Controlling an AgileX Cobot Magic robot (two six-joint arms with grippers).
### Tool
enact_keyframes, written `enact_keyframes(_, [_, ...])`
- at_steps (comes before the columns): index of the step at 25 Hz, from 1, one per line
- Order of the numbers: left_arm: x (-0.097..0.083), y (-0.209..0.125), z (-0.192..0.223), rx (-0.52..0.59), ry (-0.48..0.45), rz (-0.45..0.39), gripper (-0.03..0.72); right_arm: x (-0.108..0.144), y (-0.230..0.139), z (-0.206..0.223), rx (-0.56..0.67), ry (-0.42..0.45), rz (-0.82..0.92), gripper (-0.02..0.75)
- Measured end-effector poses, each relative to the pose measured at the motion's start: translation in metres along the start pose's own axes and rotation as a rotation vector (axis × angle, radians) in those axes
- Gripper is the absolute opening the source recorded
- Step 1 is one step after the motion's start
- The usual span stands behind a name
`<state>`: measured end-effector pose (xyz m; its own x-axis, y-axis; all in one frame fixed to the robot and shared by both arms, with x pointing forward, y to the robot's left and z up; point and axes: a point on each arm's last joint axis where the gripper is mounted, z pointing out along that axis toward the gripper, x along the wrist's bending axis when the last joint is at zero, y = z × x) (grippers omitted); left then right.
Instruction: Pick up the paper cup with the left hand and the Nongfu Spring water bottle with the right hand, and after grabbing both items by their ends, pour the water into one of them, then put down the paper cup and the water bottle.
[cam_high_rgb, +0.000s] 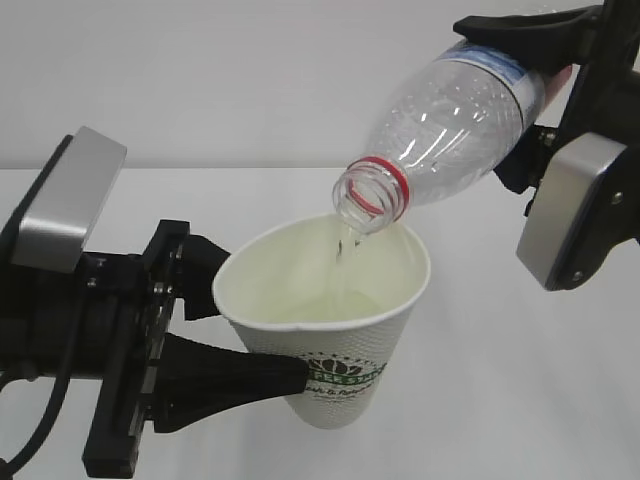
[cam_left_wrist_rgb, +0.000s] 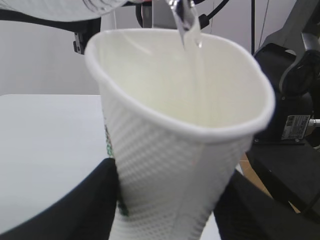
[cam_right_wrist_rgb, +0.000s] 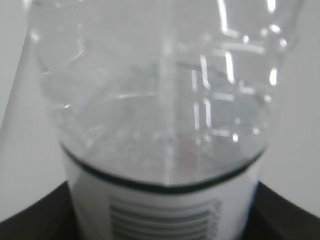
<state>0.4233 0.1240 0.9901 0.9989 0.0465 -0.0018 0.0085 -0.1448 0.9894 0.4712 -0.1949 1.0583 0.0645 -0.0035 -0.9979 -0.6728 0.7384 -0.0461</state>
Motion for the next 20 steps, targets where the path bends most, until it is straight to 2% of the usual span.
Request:
enact_keyframes(7, [-0.002, -0.001, 0.0, 0.009, -0.014, 0.007, 0.419, 0.0, 0.0, 0.0, 0.001, -0.001, 0.002, 0.482])
enact_keyframes(13, [-0.01, 0.0, 0.008, 0.017, -0.063, 0.018, 0.419, 0.0, 0.0, 0.0, 0.001, -0.001, 0.002, 0.482])
enact_keyframes(20, [-0.011, -0.001, 0.008, 0.021, -0.064, 0.019, 0.419, 0.0, 0.0, 0.0, 0.003, -0.002, 0.002, 0.482])
